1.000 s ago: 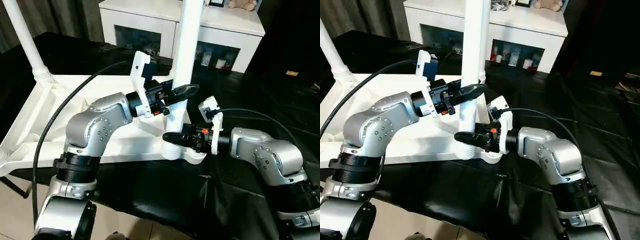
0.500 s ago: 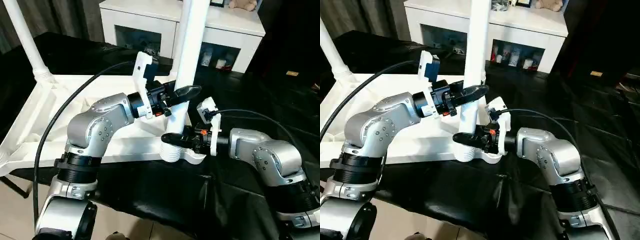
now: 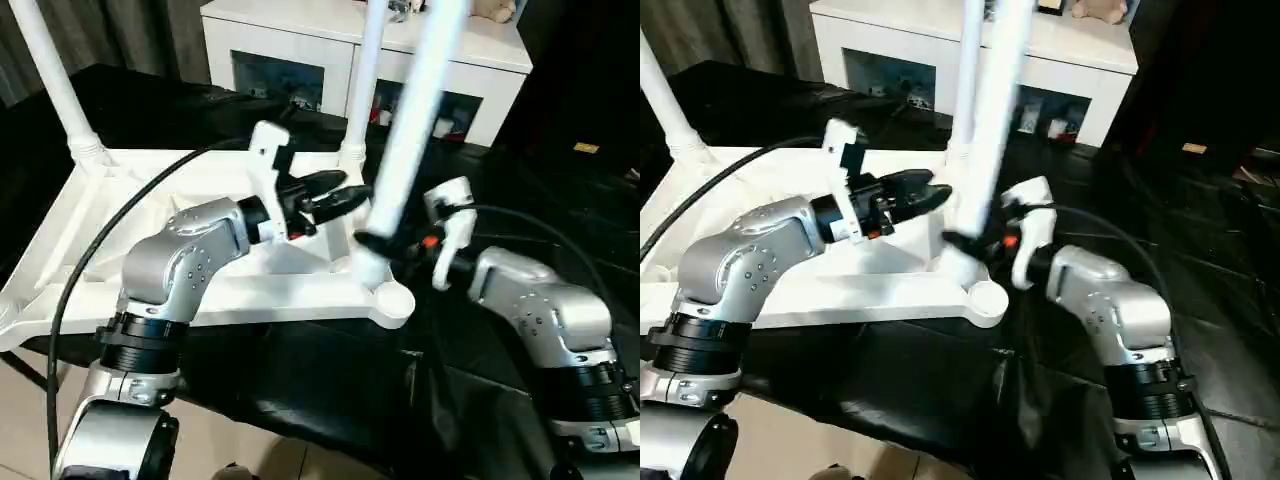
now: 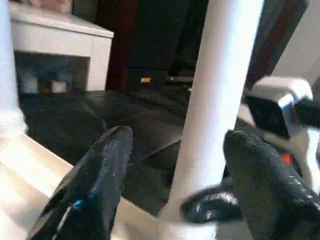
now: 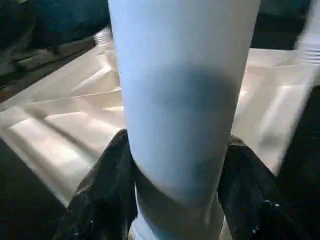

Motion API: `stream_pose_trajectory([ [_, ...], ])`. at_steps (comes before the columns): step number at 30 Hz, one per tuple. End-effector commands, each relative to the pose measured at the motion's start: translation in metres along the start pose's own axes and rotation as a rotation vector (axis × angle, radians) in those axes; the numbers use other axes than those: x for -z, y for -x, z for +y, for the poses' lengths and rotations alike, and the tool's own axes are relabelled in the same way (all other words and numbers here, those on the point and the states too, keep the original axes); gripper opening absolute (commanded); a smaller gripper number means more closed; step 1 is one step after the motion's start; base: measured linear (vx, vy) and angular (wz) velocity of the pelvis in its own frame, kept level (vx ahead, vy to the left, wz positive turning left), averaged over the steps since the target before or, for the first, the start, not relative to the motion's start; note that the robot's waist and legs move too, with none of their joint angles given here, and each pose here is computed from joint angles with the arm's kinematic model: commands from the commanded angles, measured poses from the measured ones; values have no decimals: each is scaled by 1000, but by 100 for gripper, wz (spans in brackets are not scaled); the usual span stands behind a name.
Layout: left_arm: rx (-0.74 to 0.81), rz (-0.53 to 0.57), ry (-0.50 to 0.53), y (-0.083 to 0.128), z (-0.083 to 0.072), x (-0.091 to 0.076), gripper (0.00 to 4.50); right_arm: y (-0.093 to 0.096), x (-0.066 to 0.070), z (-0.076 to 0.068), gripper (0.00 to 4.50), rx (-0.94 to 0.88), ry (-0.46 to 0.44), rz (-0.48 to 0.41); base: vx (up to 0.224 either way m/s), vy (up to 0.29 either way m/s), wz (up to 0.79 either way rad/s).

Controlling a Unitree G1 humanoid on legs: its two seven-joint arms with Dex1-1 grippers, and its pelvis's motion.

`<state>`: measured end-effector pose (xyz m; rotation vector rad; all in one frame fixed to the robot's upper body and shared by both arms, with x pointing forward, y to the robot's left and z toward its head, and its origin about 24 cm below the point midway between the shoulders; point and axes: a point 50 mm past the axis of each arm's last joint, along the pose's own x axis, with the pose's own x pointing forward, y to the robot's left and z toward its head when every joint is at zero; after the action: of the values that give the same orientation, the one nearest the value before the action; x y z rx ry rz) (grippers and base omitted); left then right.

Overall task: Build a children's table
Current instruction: Insert table leg to table base

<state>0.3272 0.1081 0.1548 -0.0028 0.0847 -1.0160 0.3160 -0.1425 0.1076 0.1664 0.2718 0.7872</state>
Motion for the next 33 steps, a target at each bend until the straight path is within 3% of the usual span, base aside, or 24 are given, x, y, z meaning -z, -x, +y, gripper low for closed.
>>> stream_pose_trajectory([
  [1,134,222,-192,8,-11,38,359,11,2,-14,189,71,54,17,0,0,0],
  [5,239,312,-192,14,-20,61,359,15,6,-13,189,53,70,43,0,0,0],
  [9,301,350,-162,13,-25,68,325,16,7,-13,189,50,75,43,0,0,0],
  [15,242,433,-233,9,-9,85,275,12,12,-4,189,2,87,56,0,0,0],
  [33,280,558,-203,23,1,103,132,12,13,-4,189,-19,102,64,0,0,0],
])
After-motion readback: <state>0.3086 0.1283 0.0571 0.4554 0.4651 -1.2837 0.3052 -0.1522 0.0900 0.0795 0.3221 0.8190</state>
